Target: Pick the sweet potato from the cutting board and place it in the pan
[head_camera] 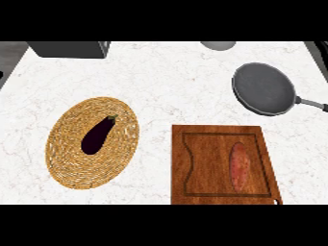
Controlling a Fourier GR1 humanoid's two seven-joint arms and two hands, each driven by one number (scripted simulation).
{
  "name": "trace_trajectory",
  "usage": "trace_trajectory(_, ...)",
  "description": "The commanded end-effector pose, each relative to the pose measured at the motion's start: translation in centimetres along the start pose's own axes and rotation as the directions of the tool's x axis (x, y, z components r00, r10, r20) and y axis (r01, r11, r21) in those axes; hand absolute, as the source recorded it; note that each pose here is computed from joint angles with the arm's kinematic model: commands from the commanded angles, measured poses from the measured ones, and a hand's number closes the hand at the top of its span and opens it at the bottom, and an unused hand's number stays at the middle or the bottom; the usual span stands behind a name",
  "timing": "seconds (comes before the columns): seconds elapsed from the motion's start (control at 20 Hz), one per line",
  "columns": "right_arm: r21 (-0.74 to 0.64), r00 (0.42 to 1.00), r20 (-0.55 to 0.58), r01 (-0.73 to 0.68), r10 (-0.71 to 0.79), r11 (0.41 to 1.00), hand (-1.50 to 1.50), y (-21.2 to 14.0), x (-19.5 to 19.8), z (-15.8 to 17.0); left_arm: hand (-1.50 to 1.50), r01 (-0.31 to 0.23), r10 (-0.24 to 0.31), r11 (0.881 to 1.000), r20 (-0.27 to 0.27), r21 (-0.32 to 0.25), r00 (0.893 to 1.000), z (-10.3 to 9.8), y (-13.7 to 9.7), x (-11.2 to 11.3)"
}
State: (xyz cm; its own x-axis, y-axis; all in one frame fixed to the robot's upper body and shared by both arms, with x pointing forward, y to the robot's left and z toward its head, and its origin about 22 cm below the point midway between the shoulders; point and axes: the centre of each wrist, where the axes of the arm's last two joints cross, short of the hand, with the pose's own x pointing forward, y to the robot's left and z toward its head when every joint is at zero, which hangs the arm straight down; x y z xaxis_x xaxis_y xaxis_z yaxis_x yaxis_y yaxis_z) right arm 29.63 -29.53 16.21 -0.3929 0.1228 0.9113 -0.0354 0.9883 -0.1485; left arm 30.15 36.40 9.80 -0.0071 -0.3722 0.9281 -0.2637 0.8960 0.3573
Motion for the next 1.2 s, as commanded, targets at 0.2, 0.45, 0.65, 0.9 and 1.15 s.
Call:
trace_trajectory(0.2,-0.208,0.824,-0.565,-0.081,-0.052,0.975,-1.50,-3.2,-9.7,5.7,0.00,-0.064,0.073,0.955,0.023,-0.289,0.997,2.2,-6.2,0.7)
trace_trajectory(0.45,-0.030,0.542,-0.766,-0.567,0.345,0.823,1.50,-4.4,-13.5,11.9,0.00,-0.095,0.087,0.915,-0.037,-0.393,0.995,3.8,-8.8,-0.3)
trace_trajectory(0.65,-0.191,0.611,-0.754,-0.554,0.240,0.810,-1.50,1.9,-15.8,14.7,0.00,-0.105,0.076,0.905,-0.086,-0.413,0.993,4.4,-10.5,-0.6)
trace_trajectory(0.9,0.123,0.435,-0.809,-0.533,0.396,0.837,-1.50,3.2,-13.5,14.0,0.00,-0.097,0.076,0.894,-0.066,-0.437,0.995,5.0,-10.8,0.7)
trace_trajectory(1.15,0.340,0.230,-0.806,-0.573,0.545,0.745,-1.50,1.1,-10.6,8.6,0.00,-0.100,0.079,0.900,-0.066,-0.423,0.995,5.4,-11.1,-0.1)
